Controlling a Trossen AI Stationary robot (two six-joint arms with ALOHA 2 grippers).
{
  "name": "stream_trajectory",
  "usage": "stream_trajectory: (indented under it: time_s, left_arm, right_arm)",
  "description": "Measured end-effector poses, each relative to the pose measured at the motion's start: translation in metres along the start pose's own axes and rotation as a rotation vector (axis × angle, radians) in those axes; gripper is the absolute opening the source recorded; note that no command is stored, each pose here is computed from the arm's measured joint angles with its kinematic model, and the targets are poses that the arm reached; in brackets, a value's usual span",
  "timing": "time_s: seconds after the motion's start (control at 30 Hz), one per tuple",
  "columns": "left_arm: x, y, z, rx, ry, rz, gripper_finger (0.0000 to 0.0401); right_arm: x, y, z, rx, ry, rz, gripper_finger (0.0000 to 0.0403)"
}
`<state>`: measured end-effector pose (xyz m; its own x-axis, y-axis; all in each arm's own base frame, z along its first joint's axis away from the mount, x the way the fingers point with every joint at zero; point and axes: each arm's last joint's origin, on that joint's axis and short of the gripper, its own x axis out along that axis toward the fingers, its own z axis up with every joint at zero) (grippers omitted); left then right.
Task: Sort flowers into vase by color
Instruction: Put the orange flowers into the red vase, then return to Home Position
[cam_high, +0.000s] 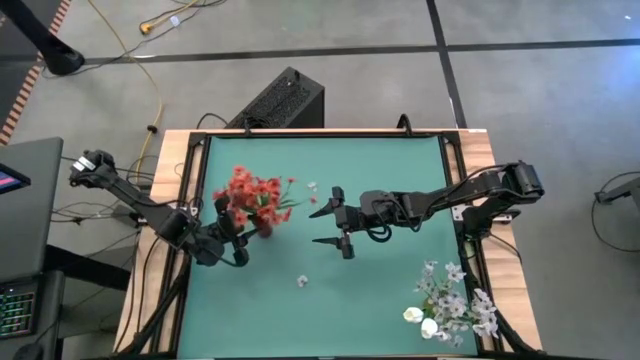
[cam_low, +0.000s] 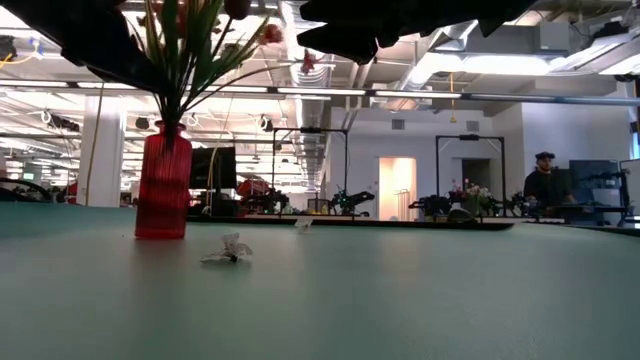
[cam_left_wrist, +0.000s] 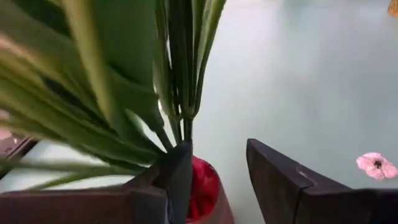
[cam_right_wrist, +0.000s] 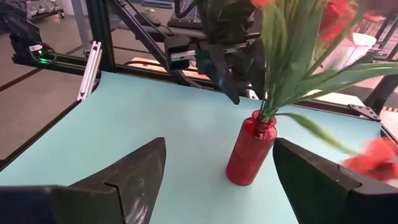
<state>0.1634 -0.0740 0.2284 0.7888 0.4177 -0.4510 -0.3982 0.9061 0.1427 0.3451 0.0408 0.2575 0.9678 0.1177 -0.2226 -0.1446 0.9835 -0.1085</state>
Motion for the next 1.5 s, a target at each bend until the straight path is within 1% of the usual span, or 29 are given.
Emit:
stream_trajectory:
  time_s: [0.13,0.23,0.47,0.67,0.8,0.87,0.93,1.03,1.13,1.2,1.23,1.33,1.43,1.47,1.5]
  left_arm:
    - [0.0,0.001,0.003,-0.001,0.035,-0.031,0.0142]
    - [-0.001,0.0,0.005,-0.01,0.068,-0.088,0.0142]
    - [-0.011,-0.001,0.018,0.009,0.228,-0.302,0.0142]
    - [-0.032,0.004,0.044,0.041,0.367,-0.48,0.0142]
    - [-0.047,0.009,0.059,0.066,0.396,-0.631,0.0142]
    - [-0.055,0.013,0.062,0.078,0.367,-0.702,0.0142]
    - [-0.063,0.021,0.062,0.087,0.334,-0.746,0.0142]
    - [-0.073,0.036,0.056,0.085,0.244,-0.746,0.0142]
    - [-0.077,0.05,0.046,0.036,0.135,-0.713,0.0142]
    - [-0.076,0.055,0.036,0.002,0.079,-0.728,0.0142]
    - [-0.076,0.056,0.031,-0.005,0.053,-0.752,0.0142]
    - [-0.078,0.058,0.022,0.007,-0.061,-0.904,0.0142]
    - [-0.087,0.063,0.021,0.046,-0.265,-1.081,0.0142]
    - [-0.091,0.066,0.021,0.068,-0.331,-1.125,0.0142]
    - [-0.094,0.07,0.02,0.086,-0.385,-1.145,0.0142]
  right_arm:
    - [0.0,0.0,0.0,0.0,0.0,0.0,0.0321]
    - [0.0,0.0,0.0,0.009,0.001,0.0,0.0321]
    - [-0.004,0.0,-0.001,0.034,0.044,0.004,0.0321]
    - [-0.03,-0.001,0.011,0.037,0.11,0.003,0.0321]
    - [-0.053,-0.002,0.02,0.065,0.157,0.006,0.0321]
    - [-0.065,-0.002,0.021,0.076,0.2,0.008,0.0321]
    - [-0.075,-0.003,0.021,0.109,0.245,0.0,0.0321]
    - [-0.091,-0.002,0.021,0.136,0.271,-0.031,0.0321]
    - [-0.107,0.0,0.013,0.137,0.259,-0.05,0.0321]
    - [-0.117,0.0,0.003,0.16,0.241,-0.087,0.0321]
    - [-0.124,0.0,-0.001,0.176,0.222,-0.109,0.0321]
    - [-0.14,-0.001,-0.015,0.212,0.16,-0.169,0.0321]
    - [-0.153,-0.002,-0.027,0.234,0.105,-0.214,0.0321]
    - [-0.157,-0.002,-0.029,0.236,0.084,-0.217,0.0321]
    - [-0.161,-0.003,-0.032,0.241,0.057,-0.222,0.0321]
